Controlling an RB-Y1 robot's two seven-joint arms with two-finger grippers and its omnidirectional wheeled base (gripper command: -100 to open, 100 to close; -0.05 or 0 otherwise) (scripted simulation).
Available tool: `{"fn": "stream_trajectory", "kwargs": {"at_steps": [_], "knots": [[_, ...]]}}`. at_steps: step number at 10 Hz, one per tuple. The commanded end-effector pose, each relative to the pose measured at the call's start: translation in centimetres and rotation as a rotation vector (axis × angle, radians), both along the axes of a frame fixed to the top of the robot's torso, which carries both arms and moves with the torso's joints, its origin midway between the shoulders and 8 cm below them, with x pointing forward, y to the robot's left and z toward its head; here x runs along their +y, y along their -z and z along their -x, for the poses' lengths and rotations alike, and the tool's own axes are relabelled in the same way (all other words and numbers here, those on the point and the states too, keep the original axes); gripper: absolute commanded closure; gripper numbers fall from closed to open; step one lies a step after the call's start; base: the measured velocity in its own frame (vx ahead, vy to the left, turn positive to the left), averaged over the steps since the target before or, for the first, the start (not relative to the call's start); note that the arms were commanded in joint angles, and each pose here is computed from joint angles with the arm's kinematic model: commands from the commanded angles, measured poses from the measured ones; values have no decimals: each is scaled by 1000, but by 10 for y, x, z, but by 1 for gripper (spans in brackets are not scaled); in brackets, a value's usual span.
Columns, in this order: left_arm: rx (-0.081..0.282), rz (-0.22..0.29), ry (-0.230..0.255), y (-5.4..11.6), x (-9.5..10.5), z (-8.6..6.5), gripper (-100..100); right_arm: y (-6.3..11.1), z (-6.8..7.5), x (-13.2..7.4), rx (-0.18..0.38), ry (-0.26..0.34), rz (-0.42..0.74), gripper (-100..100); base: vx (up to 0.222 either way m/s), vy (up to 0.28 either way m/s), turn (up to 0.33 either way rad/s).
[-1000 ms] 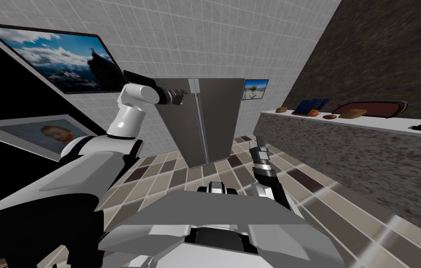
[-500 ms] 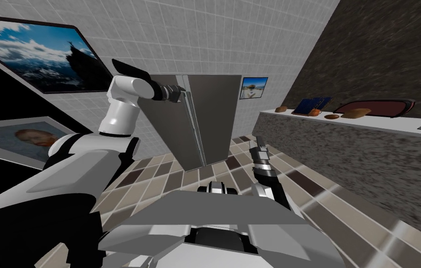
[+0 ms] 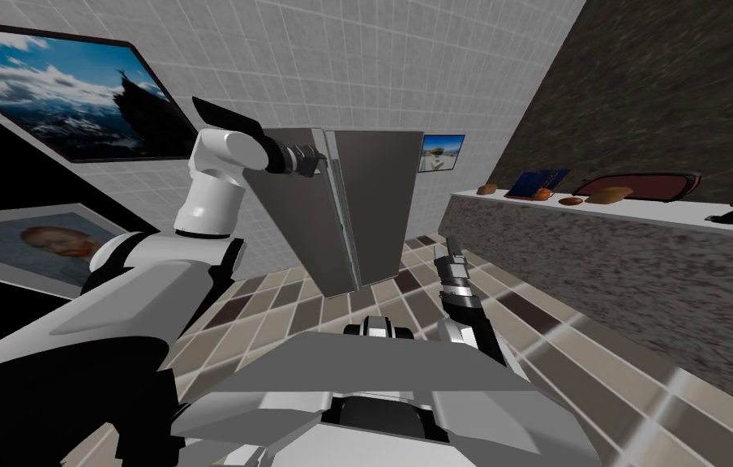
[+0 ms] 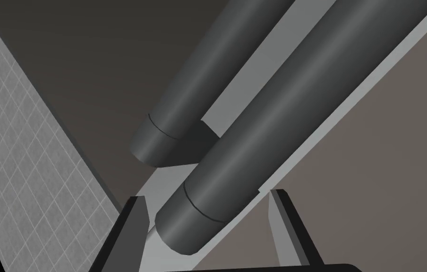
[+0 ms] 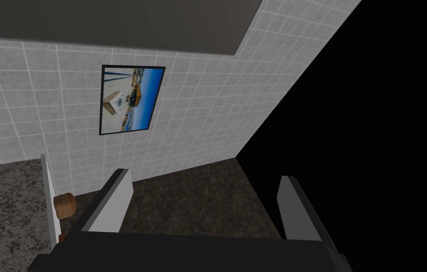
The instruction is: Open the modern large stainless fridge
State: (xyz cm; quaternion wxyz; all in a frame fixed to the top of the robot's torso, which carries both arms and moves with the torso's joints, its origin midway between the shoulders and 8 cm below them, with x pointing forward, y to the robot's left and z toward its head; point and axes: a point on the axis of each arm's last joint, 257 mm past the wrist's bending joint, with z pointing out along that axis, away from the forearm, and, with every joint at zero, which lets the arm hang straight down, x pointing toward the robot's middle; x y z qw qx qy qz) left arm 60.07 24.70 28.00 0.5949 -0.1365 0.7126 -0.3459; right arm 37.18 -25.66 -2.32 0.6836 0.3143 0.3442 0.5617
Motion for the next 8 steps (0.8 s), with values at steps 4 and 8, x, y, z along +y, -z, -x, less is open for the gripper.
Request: {"fn": "stream_trajectory", "kwargs": {"at_steps": [4,8], "knots": [[9,-5,187,0,-71,30,100,0,0,0,0,0,0,0,-120,190,-55],[11,-10,306,2,-115,58,100,0,0,0,0,0,0,0,-89,165,-42]]}}
